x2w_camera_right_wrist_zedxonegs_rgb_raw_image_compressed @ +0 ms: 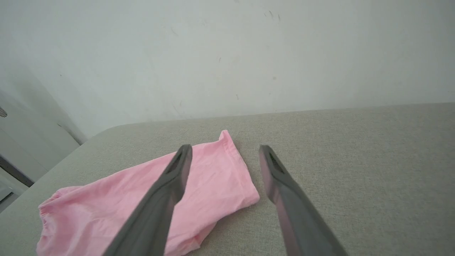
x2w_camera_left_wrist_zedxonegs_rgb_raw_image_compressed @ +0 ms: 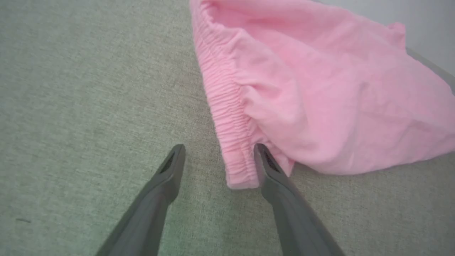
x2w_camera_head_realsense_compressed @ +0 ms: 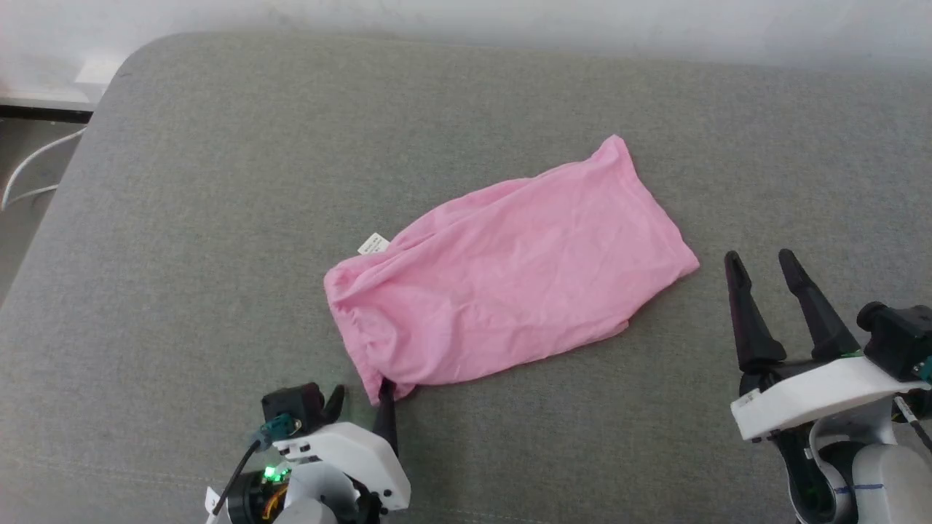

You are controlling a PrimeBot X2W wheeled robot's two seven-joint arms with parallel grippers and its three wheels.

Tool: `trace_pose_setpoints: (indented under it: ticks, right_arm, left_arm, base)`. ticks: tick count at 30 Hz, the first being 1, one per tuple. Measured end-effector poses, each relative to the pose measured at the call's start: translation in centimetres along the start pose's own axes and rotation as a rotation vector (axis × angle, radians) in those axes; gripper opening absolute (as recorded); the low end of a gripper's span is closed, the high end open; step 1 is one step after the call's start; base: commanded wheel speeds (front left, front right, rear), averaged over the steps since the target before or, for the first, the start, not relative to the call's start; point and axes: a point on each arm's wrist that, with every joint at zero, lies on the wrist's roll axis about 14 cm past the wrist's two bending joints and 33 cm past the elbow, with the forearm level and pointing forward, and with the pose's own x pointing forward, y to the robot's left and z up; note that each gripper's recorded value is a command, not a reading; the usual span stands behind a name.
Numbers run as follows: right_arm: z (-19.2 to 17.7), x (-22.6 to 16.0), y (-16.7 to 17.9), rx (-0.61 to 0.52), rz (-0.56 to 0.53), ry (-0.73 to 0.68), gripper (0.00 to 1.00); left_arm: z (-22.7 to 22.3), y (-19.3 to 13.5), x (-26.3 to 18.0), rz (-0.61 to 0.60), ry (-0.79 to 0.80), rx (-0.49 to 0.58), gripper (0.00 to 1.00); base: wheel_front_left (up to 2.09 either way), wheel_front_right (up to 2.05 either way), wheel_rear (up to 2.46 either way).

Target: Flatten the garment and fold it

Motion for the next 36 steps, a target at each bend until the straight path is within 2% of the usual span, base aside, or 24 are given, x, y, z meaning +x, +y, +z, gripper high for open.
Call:
trace_pose_setpoints:
  ticks: [4, 10, 11, 13, 18, 25, 28, 36]
  right_arm:
    - [-0.2, -0.2, -0.5, 0.009, -0.014, 0.003, 1.0]
    - [-0.8, -0.3, -1.0, 0.018, -0.028, 0.021, 1.0]
    - [-0.9, -0.2, -1.0, 0.018, -0.029, 0.024, 1.0]
    - [-1.3, -0.1, -1.0, 0.022, -0.03, 0.033, 1.0]
    - [-2.1, 0.4, -0.7, 0.021, -0.018, 0.059, 1.0]
    - [-2.7, 3.4, -0.9, -0.054, -0.017, 0.101, 1.0]
    - [-4.4, 4.9, -1.7, -0.077, -0.039, 0.185, 1.0]
    - [-11.8, 6.5, -2.3, -0.07, -0.064, 0.562, 1.0]
  left_arm:
    - [-2.1, -0.4, 0.4, 0.002, 0.111, -0.039, 1.0]
    - [-2.5, -1.3, 1.4, -0.034, 0.171, -0.087, 1.0]
    - [-2.5, -1.4, 1.5, -0.038, 0.175, -0.087, 0.96]
    - [-2.5, -1.5, 1.6, -0.047, 0.176, -0.085, 0.0]
    - [-2.1, -2.6, 1.8, -0.099, 0.16, -0.094, 0.0]
    - [-1.8, -2.7, 1.6, -0.105, 0.125, -0.108, 0.0]
    - [-1.6, -2.8, 1.7, -0.11, 0.118, -0.109, 0.0]
    - [-1.4, -2.5, 2.1, -0.097, 0.106, -0.116, 0.0]
  base:
    - [0.0, 0.0, 0.0]
    - [0.0, 0.0, 0.0]
    - [0.0, 0.0, 0.0]
    - [0.0, 0.0, 0.0]
    - [0.0, 0.0, 0.0]
    - [0.0, 0.0, 0.0]
    - [0.0, 0.0, 0.0]
    - [0.0, 0.0, 0.0]
